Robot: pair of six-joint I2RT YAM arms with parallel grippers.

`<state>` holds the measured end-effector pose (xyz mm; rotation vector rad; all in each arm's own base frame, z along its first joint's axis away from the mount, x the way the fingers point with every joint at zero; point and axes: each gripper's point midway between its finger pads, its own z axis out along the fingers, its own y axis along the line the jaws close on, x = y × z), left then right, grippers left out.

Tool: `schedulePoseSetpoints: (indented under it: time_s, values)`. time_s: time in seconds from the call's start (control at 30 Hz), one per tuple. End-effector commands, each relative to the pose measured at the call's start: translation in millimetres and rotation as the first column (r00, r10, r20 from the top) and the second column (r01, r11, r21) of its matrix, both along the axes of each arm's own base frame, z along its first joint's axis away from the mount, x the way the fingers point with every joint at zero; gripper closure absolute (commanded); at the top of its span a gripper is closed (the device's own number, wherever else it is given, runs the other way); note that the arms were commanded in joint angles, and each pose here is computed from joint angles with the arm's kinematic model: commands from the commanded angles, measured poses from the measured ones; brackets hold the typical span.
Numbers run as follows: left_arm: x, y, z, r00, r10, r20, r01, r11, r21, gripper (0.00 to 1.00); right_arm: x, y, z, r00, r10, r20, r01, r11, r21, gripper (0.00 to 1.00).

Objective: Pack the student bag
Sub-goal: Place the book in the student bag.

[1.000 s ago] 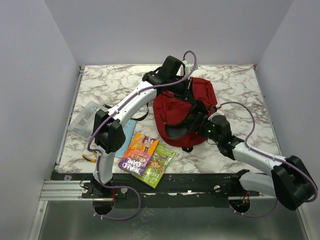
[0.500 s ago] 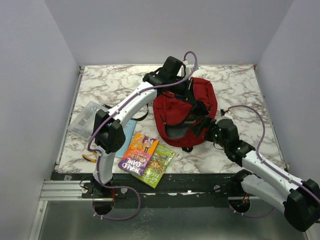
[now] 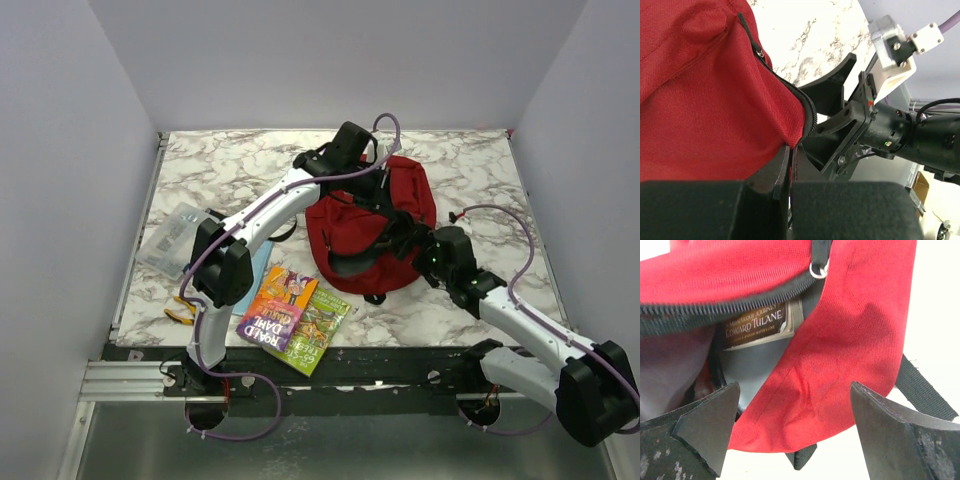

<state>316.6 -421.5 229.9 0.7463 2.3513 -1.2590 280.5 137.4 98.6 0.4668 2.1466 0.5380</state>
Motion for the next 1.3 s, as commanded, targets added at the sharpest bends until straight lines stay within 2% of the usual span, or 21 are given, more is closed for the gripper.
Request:
schedulePoseSetpoints:
  time_s: [0.0,0.07,0.13,0.2,0.47,0.5,0.57,0.63,0.7,0.8,0.93,1.1,1.17,1.27]
  values:
    - [2,-2,-11,0.999,-0.002,-0.034,0.002,1.000,-0.001,1.00,2,-3,-2,0.998,-0.006,-0.056,0.007,1.000,0.012,0.05]
    - [0,-1,-6,0.999,-0.012,-0.035,0.012,1.000,-0.015,0.89,1,-8,-11,0.996,-0.023,-0.086,0.025,0.999,0.025,0.05]
    - [1,1,-2,1.000,-0.011,-0.024,0.010,1.000,-0.020,0.71,3,-11,-17,0.996,-0.018,-0.088,0.023,0.998,0.062,0.05]
    - [1,3,4,1.000,-0.004,-0.011,0.004,1.000,-0.025,0.58,6,-16,-24,0.995,-0.020,-0.095,0.029,0.995,0.093,0.06]
    - [0,32,40,0.994,0.037,0.107,-0.033,0.999,-0.039,0.29,30,-34,-48,0.987,-0.009,-0.161,0.020,0.998,0.067,0.07]
    - [-3,40,44,0.993,0.043,0.106,-0.038,0.998,-0.046,0.22,33,-39,-48,0.985,-0.015,-0.172,0.024,0.998,0.054,0.07]
    - [-7,57,46,0.993,0.064,0.095,-0.060,0.997,-0.046,0.12,34,-55,-51,0.977,-0.048,-0.209,0.041,0.999,-0.036,0.07]
    - [-9,78,45,0.989,0.097,0.116,-0.094,0.995,-0.034,0.10,34,-74,-51,0.968,-0.100,-0.229,0.068,0.987,-0.144,0.07]
    - [-8,98,42,0.976,0.147,0.163,-0.146,0.989,-0.015,0.08,28,-86,-47,0.956,-0.156,-0.248,0.108,0.974,-0.198,0.07]
    - [-3,120,47,0.944,0.222,0.245,-0.233,0.972,0.018,0.06,22,-81,-29,0.955,-0.150,-0.258,0.112,0.981,-0.156,0.07]
    - [-7,132,75,0.915,0.261,0.309,-0.269,0.963,-0.017,0.06,11,-70,4,0.968,-0.082,-0.235,0.058,0.992,-0.109,0.07]
    - [4,164,91,0.818,0.369,0.442,-0.412,0.911,0.003,0.05,-10,-65,53,0.992,0.010,-0.129,-0.023,0.995,-0.098,0.06]
    - [7,175,97,0.783,0.402,0.474,-0.456,0.890,-0.002,0.05,-15,-51,74,0.994,0.091,-0.067,-0.094,0.995,-0.044,0.06]
    - [5,181,104,0.764,0.430,0.482,-0.479,0.877,-0.023,0.05,-22,-16,100,0.977,0.215,-0.010,-0.213,0.972,0.099,0.08]
